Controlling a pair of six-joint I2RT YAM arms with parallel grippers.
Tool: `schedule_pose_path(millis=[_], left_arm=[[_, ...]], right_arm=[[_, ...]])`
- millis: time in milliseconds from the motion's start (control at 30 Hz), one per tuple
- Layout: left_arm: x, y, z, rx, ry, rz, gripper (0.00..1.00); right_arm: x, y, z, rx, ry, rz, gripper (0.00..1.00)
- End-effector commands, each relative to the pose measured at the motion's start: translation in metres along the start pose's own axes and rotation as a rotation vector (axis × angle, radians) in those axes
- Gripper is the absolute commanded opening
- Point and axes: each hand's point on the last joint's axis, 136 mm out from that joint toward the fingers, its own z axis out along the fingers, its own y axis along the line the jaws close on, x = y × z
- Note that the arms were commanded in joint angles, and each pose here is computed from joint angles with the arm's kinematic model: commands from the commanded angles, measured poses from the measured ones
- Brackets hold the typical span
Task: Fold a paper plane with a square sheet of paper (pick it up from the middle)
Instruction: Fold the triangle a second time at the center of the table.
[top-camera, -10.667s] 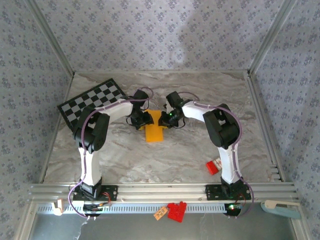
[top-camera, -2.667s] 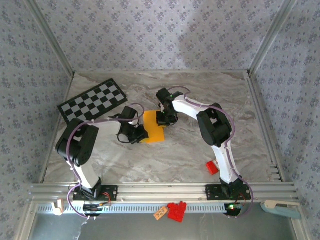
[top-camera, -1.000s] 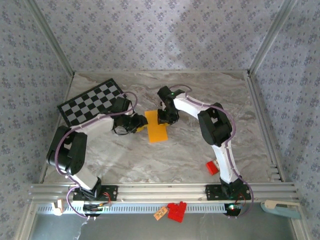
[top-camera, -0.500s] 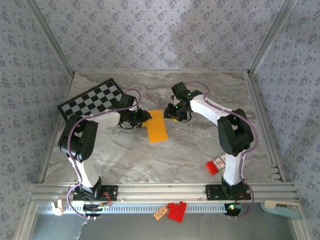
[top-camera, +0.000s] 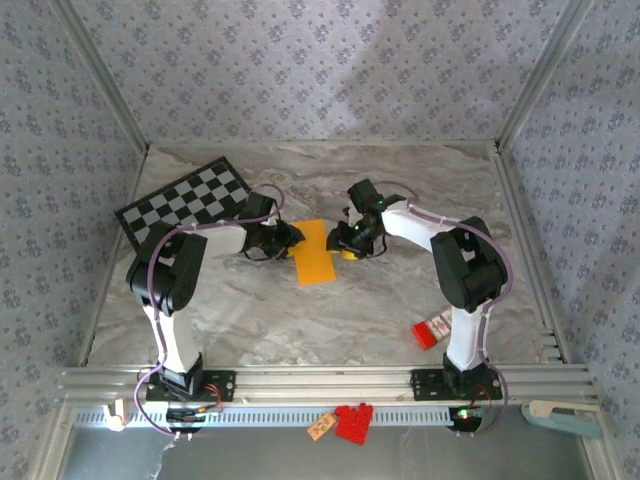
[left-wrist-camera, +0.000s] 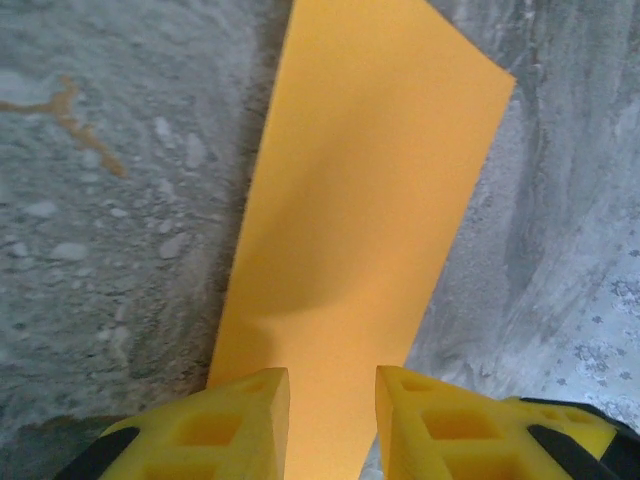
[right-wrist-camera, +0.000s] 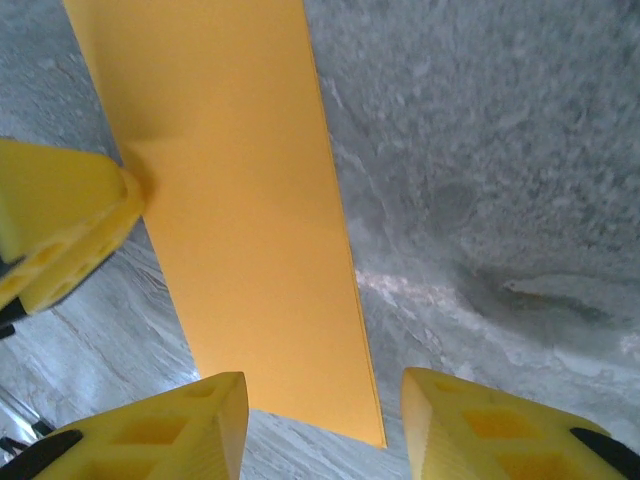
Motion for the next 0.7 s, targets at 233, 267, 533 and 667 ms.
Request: schedule_pose_path(millis=[233,267,533,667], left_arm=[[0.010,0.043,0.010,-0.158,0.029,-0.061,0.28],[0.010,0.046,0.010,-0.169,0.030,-0.065,0.28],[0.014,0.056,0.011,-0.205,0.040,-0.077,0.27],[0.015,0.057,0.011,-0.210,0.044,-0.075,0.27]], right_arm=[[0.038,-0.001,0.002,-0.017,0.105,0.016,0.48],[0.041,-0.002,0.002,-0.017,0.110,0.022,0.48],[0.047,-0.002,0.004,-0.022,0.126,0.024,0.49],[0.051,-0.002,0.006,-0.021,0.145,0.027,0.47]])
